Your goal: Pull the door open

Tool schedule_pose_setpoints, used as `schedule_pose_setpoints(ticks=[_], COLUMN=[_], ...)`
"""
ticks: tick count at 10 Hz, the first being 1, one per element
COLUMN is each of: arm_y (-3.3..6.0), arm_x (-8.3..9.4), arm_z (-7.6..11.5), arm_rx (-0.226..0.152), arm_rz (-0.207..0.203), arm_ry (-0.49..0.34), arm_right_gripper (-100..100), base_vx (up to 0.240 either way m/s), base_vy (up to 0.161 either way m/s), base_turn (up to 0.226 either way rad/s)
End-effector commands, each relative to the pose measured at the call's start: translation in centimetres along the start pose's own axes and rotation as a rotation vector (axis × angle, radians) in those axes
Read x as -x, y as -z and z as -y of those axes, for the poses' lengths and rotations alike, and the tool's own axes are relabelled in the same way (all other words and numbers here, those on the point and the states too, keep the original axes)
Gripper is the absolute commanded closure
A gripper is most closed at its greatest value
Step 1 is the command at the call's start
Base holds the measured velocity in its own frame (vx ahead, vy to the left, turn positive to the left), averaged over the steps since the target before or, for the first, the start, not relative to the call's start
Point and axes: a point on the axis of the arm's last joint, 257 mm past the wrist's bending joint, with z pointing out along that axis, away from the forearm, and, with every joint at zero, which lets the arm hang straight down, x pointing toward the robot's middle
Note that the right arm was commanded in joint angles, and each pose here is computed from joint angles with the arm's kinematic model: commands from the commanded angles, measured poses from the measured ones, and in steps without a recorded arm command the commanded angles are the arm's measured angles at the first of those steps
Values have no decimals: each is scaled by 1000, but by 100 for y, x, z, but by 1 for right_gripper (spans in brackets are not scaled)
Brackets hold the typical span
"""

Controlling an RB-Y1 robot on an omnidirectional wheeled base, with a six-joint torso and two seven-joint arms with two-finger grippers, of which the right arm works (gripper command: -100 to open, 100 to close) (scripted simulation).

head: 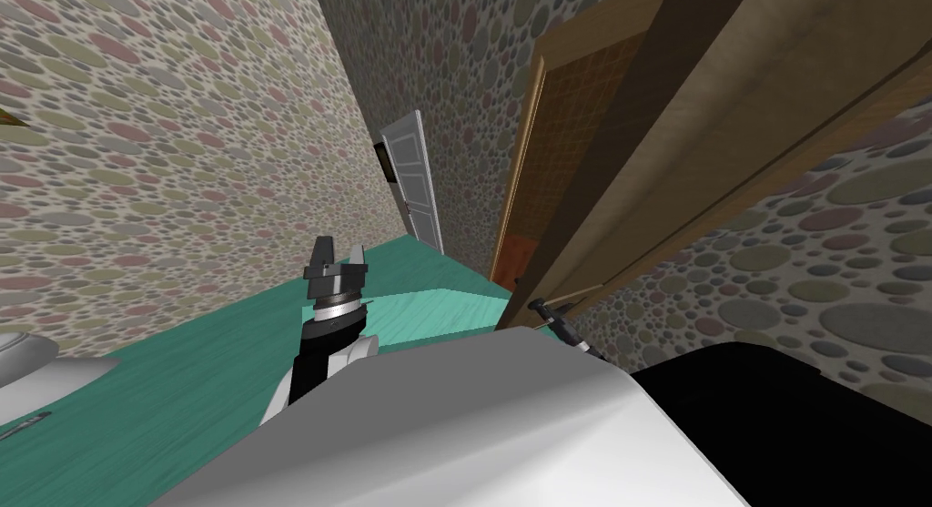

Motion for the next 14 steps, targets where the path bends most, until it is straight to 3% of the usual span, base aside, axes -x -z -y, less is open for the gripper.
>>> schedule_pose_setpoints(ticks=[1, 4, 6, 7, 11, 14], arm_y=[143, 117, 241, 236, 440, 440], arm_x=[-240, -254, -282, -284, -355, -355], arm_z=[51, 29, 38, 34, 7, 7], arm_rx=[-3, 6, 0, 1, 3, 3], arm_rz=[-39, -43, -50, -51, -71, -71], arm_ry=[-25, -27, -26, -26, -27, -27], arm_right_gripper=[100, 100, 100, 100, 100, 100], base_vx=[5, -6, -3, 9, -7, -6], base_vy=[-22, -4, -8, -24, -26, -17], base_turn=[50, 3, 21, 13, 21, 0])
